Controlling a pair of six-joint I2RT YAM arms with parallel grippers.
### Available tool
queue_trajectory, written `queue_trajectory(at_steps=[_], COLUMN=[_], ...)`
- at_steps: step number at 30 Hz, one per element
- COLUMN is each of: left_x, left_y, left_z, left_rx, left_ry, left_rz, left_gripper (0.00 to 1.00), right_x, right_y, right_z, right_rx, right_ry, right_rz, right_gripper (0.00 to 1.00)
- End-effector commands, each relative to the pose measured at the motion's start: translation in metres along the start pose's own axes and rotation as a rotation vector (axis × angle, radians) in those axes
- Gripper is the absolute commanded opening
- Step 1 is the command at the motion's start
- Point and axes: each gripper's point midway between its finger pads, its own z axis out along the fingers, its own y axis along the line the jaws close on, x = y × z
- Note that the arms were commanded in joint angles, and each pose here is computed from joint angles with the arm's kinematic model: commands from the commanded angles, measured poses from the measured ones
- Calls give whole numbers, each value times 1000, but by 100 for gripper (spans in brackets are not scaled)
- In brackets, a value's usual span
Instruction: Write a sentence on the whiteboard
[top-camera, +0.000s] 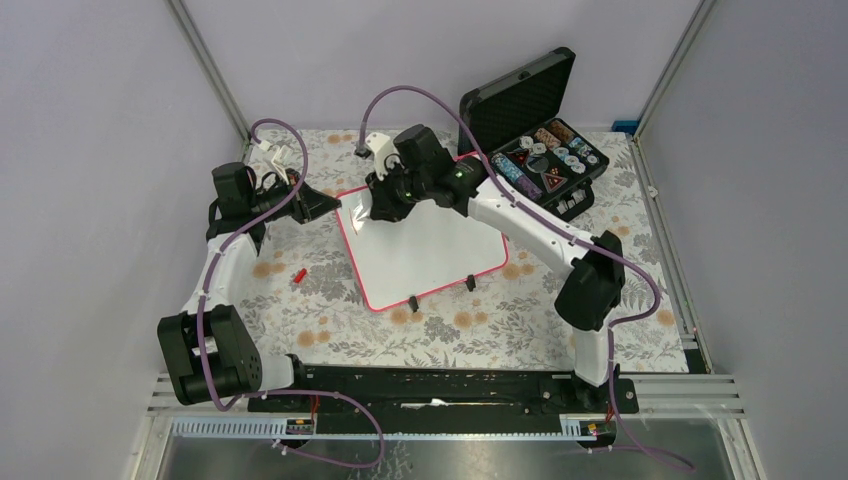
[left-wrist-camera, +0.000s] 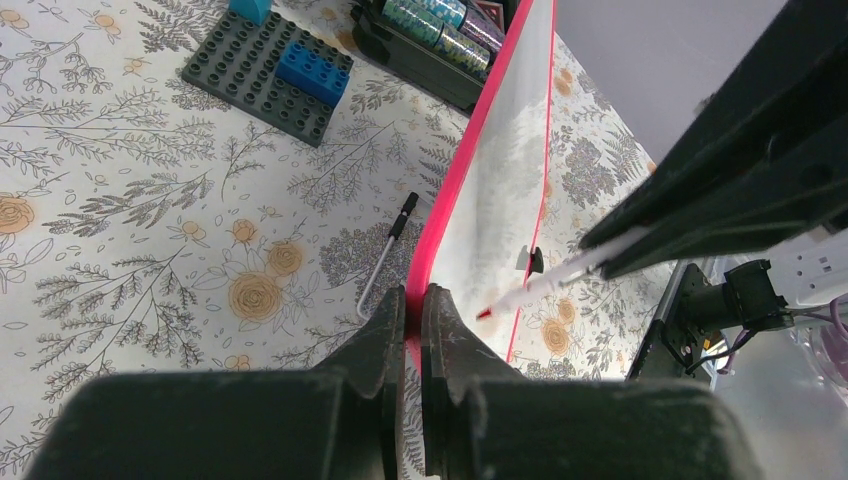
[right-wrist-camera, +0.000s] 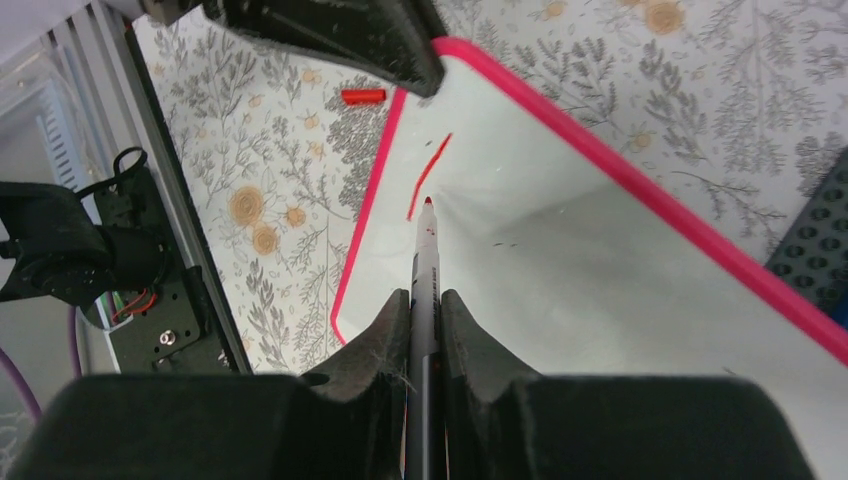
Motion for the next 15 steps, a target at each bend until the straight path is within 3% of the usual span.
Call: queue_trajectory(at_steps=[1,15], left_x=[-3,-3], left_y=[-3,-3], left_z=[0,0], left_rx=[2,1], left_ry=[-14,-13], left_rz=[80,83], left_gripper=[0,0], right_x=[-45,-44], right_y=[-10,-17], right_z=[-34,-25], right_rx=[52,67], right_ry=[-130,-119], right_rz=[-9,-2], right_gripper=[0,0])
